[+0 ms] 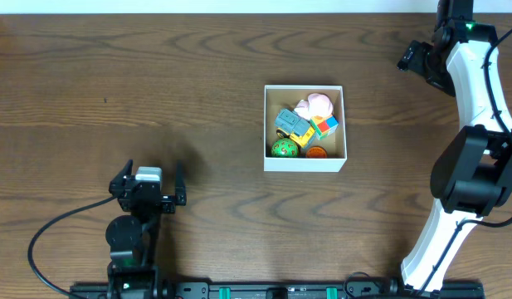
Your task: Pack container
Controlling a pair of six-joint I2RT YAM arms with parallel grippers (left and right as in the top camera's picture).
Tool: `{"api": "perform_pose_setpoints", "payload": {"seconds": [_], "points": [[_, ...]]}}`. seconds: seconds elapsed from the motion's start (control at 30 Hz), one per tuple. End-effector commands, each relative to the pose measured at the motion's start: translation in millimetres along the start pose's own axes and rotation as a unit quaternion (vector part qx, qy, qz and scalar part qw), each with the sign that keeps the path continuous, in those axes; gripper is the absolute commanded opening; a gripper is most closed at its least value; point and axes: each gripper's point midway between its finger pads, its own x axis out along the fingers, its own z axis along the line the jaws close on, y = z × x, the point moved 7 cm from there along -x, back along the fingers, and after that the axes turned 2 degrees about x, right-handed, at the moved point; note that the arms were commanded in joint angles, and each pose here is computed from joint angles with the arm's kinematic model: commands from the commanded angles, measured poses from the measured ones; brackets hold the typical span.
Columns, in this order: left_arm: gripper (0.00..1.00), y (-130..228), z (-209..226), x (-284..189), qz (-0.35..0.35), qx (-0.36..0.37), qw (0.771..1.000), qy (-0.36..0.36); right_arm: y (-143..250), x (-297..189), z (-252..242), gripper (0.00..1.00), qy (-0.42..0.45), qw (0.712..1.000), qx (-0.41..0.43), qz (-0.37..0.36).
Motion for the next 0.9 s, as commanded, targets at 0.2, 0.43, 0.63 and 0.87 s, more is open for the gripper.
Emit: {"api": "perform_pose_setpoints", "payload": {"seconds": [0.2,0.43,0.63,0.87], "points": [[0.98,7,0,-10,0.011,0.009,1.000,-0.003,-1,-4,-2,0.99,0.005,1.000,0.008,-0.006],[0.98,9,-1,-17,0.011,0.009,1.000,-0.003,-1,-4,-2,0.99,0.005,1.000,0.008,-0.006],[0.98,3,0,-19,-0.009,0.010,1.000,-0.010,-1,-4,-2,0.99,0.005,1.000,0.008,-0.006],[0.98,3,0,-19,-0.009,0.010,1.000,-0.010,-1,-4,-2,0.99,0.005,1.000,0.008,-0.006]]}}
